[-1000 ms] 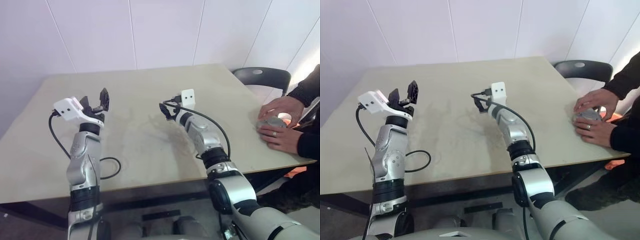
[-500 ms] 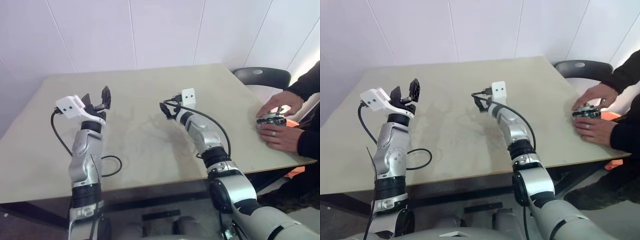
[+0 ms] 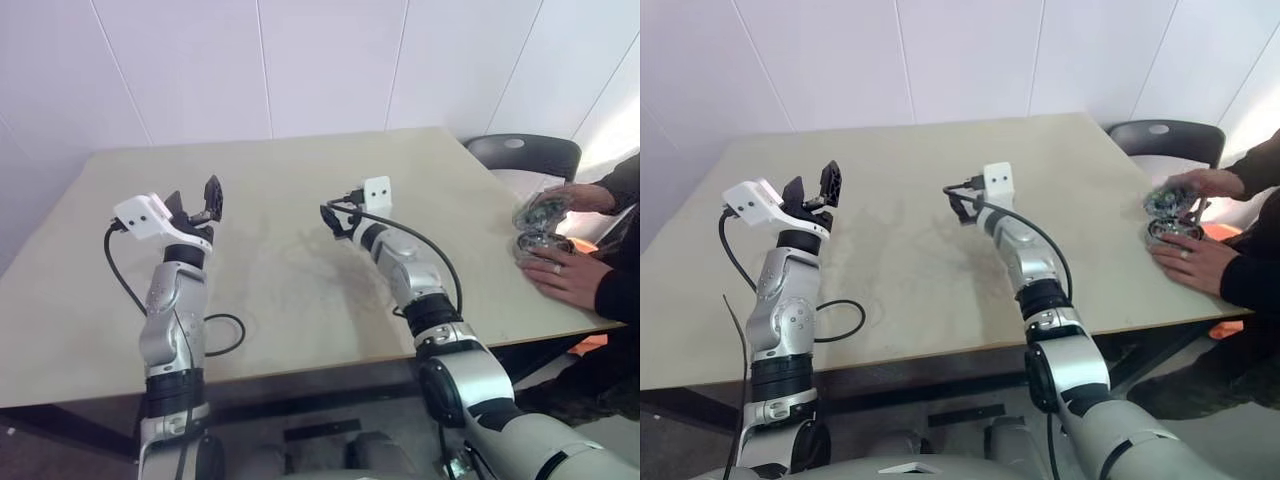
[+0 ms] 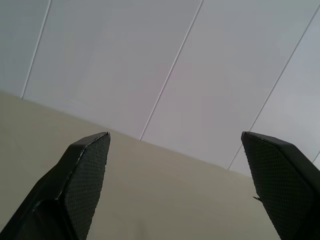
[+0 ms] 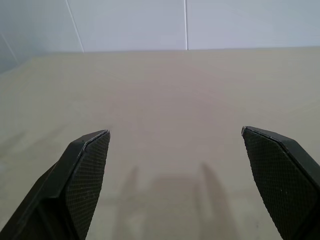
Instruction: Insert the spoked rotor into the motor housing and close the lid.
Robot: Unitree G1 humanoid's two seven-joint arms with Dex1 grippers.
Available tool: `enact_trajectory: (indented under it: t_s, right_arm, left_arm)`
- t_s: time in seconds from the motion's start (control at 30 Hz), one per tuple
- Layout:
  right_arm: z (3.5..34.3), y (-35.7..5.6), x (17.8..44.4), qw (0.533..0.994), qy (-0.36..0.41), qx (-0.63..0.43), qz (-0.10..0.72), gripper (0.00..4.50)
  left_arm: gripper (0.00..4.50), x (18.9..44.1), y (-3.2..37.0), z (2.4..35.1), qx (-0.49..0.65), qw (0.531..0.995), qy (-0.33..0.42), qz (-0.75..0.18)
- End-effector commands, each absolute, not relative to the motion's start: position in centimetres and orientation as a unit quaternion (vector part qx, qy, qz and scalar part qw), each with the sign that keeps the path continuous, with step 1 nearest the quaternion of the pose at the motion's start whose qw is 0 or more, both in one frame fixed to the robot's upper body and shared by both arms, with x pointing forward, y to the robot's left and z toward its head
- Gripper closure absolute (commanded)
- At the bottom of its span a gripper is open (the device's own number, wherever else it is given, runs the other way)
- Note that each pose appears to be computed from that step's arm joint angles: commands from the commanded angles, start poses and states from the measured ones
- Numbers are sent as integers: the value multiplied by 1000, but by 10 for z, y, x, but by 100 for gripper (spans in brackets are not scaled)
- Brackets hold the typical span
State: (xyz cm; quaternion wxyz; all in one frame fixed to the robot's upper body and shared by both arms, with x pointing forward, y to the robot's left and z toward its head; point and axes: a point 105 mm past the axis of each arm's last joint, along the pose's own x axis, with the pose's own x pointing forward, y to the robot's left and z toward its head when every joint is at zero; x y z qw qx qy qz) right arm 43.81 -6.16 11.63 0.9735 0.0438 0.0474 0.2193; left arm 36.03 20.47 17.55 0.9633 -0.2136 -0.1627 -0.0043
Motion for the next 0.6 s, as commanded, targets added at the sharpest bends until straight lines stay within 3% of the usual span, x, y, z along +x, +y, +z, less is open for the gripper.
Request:
enact_trajectory:
  t_s: [0.03, 0.6]
  right_arm:
    - [136, -66, 443, 977, 17, 49, 208, 6]
    - [142, -69, 445, 979, 9, 48, 198, 6]
  left_arm:
    - [4, 363, 203, 196, -205, 959, -195, -16]
    - [4, 364, 201, 197, -207, 958, -196, -23]
